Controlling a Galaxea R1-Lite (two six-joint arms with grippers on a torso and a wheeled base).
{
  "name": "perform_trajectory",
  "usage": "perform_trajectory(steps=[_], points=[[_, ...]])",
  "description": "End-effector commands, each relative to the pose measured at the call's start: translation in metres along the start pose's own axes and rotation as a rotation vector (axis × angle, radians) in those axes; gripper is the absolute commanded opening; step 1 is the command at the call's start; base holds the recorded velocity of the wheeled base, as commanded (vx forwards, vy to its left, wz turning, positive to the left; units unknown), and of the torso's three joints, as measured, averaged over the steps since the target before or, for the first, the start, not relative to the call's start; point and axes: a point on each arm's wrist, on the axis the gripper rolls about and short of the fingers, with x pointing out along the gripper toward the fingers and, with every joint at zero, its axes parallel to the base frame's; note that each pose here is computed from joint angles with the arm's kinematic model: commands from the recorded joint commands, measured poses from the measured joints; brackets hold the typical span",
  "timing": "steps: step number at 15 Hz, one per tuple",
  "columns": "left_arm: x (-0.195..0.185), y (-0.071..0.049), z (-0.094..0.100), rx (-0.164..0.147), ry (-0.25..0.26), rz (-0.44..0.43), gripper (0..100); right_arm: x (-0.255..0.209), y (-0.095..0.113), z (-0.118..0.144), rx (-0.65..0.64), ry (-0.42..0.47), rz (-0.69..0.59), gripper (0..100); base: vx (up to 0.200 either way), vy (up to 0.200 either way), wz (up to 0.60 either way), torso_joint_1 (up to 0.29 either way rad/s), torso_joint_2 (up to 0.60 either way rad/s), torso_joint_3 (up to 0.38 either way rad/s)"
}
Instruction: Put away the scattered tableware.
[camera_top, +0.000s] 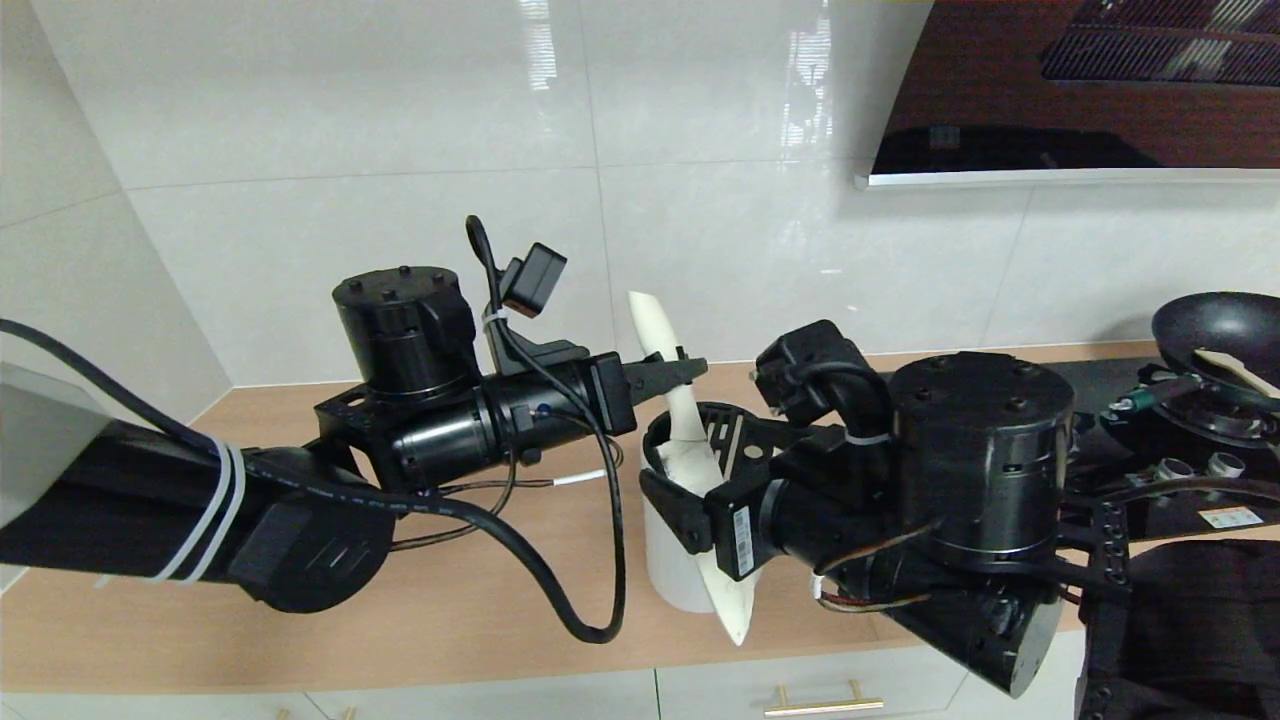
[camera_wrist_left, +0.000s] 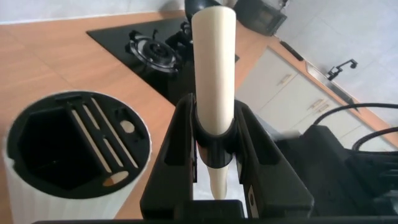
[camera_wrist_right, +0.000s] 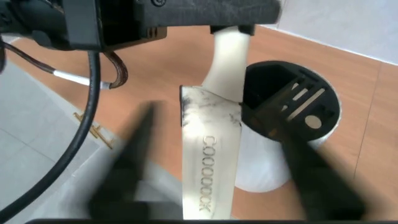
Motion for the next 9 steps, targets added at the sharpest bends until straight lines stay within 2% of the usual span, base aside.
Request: perform_trajectory(steps=[1, 5, 6, 9], points=[[-0.005, -0.005, 0.008, 0.015, -0.031, 0.002, 0, -0.014, -0.018, 0.021, 0.022, -0.069, -0.045, 100, 0.000, 0.000, 0.00, 0.000, 0.00, 0.000], [-0.018, -0.007, 0.032, 0.069, -0.161, 0.051, 0, -0.038, -0.061, 0.048, 0.047, -0.161, -0.171, 100, 0.000, 0.000, 0.00, 0.000, 0.00, 0.000], [-0.020, -0.006, 0.040, 0.094, -0.213, 0.069, 0, -0.045, -0.075, 0.055, 0.036, -0.187, -0.219, 100, 0.000, 0.000, 0.00, 0.000, 0.00, 0.000], [-0.025, -0.005, 0.050, 0.138, -0.285, 0.074, 0, -0.048, -0.087, 0.059, 0.031, -0.201, -0.254, 100, 0.000, 0.000, 0.00, 0.000, 0.00, 0.000]])
